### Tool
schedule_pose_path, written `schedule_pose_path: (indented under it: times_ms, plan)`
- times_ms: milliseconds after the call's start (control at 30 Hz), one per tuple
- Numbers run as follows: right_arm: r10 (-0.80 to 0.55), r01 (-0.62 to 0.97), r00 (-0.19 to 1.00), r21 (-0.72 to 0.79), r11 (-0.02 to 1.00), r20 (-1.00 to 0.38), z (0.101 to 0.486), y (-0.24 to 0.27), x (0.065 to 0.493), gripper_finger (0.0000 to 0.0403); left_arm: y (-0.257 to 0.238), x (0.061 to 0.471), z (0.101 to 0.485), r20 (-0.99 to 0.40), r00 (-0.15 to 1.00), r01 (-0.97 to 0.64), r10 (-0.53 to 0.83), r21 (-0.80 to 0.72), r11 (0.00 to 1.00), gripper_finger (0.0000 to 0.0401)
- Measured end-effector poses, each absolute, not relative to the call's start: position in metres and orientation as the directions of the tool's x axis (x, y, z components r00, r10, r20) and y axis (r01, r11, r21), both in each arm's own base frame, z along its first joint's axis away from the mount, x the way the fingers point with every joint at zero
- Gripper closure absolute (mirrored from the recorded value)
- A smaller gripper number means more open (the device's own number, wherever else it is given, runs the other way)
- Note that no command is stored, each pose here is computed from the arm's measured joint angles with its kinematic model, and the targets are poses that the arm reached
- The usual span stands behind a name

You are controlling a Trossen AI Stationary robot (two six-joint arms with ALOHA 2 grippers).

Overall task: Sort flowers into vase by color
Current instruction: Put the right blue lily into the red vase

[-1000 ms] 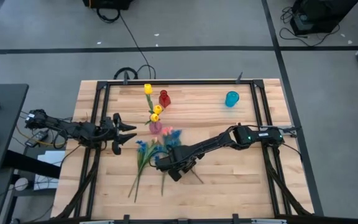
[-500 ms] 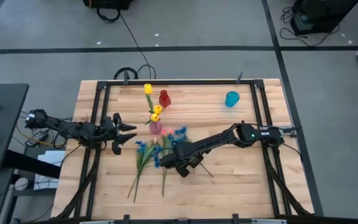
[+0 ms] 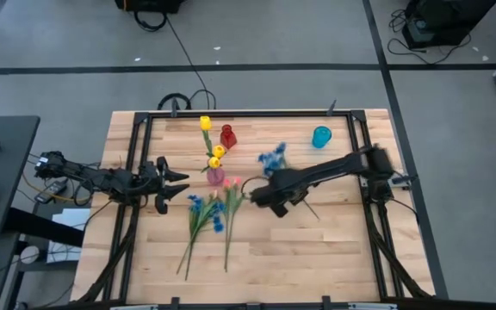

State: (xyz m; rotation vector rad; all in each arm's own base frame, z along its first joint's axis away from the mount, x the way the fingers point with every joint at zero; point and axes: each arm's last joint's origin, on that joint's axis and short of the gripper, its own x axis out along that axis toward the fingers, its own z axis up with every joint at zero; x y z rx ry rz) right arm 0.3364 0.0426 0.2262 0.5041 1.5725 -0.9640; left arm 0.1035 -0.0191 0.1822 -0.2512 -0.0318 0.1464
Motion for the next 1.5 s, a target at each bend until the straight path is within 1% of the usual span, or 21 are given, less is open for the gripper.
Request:
schedule_pose_path:
  times_ms: [100, 200, 300, 367, 433, 567, 633, 700, 767, 967, 1200, 1367, 1500]
  plan:
    - [-0.226, 0.78, -0.024, -0.159, 0.605, -0.974, 0.243, 0.035, 0.325, 0.0401, -0.019, 0.103, 0.181, 0.001, 0.99, -0.137, 0.142, -0.258, 0.956, 0.0238]
    - [-0.257, 0.761, 0.193, -0.02, 0.648, -0.947, 0.26, 0.025, 0.309, 0.0401, -0.019, 0.104, 0.18, -0.012, 0.99, -0.137, 0.138, -0.258, 0.956, 0.0238]
    - [-0.341, 0.743, 0.347, 0.034, 0.668, -0.874, 0.265, 0.013, 0.295, 0.0401, -0.019, 0.103, 0.179, -0.017, 0.99, -0.141, 0.141, -0.255, 0.957, 0.0238]
    - [-0.409, 0.734, 0.439, 0.057, 0.677, -0.8, 0.266, 0.006, 0.288, 0.0401, -0.019, 0.103, 0.179, -0.014, 0.988, -0.153, 0.155, -0.256, 0.954, 0.0238]
    - [-0.451, 0.714, 0.547, 0.111, 0.691, -0.706, 0.267, -0.002, 0.287, 0.0401, -0.018, 0.103, 0.18, -0.005, 0.984, -0.175, 0.179, -0.252, 0.952, 0.0238]
    - [-0.445, 0.603, 0.739, 0.203, 0.771, -0.506, 0.254, -0.023, 0.296, 0.04, -0.016, 0.103, 0.181, 0.005, 0.97, -0.235, 0.243, -0.232, 0.944, 0.0238]
    - [-0.431, 0.541, 0.818, 0.252, 0.803, -0.381, 0.251, -0.035, 0.303, 0.04, -0.015, 0.103, 0.182, 0.013, 0.962, -0.262, 0.272, -0.22, 0.94, 0.0238]
    - [-0.43, 0.501, 0.858, 0.267, 0.824, -0.282, 0.247, -0.048, 0.309, 0.04, -0.014, 0.102, 0.184, 0.026, 0.953, -0.292, 0.303, -0.204, 0.934, 0.0238]
    - [-0.428, 0.475, 0.876, 0.241, 0.847, -0.221, 0.243, -0.061, 0.316, 0.04, -0.014, 0.102, 0.186, 0.048, 0.941, -0.322, 0.335, -0.18, 0.929, 0.0238]
    - [-0.435, 0.445, 0.895, 0.15, 0.883, -0.095, 0.249, -0.096, 0.343, 0.04, -0.011, 0.1, 0.194, 0.109, 0.901, -0.409, 0.419, -0.107, 0.906, 0.0238]
    - [-0.456, 0.457, 0.89, 0.014, 0.89, -0.026, 0.255, -0.131, 0.383, 0.04, -0.009, 0.098, 0.201, 0.161, 0.865, -0.476, 0.476, -0.04, 0.879, 0.0238]
    - [-0.443, 0.443, 0.896, -0.011, 0.896, -0.034, 0.249, -0.152, 0.403, 0.04, -0.008, 0.097, 0.204, 0.186, 0.854, -0.492, 0.486, -0.014, 0.87, 0.0238]
    - [-0.46, 0.458, 0.886, -0.034, 0.888, -0.059, 0.241, -0.17, 0.408, 0.04, -0.008, 0.097, 0.205, 0.192, 0.85, -0.501, 0.49, 0.01, 0.865, 0.0238]
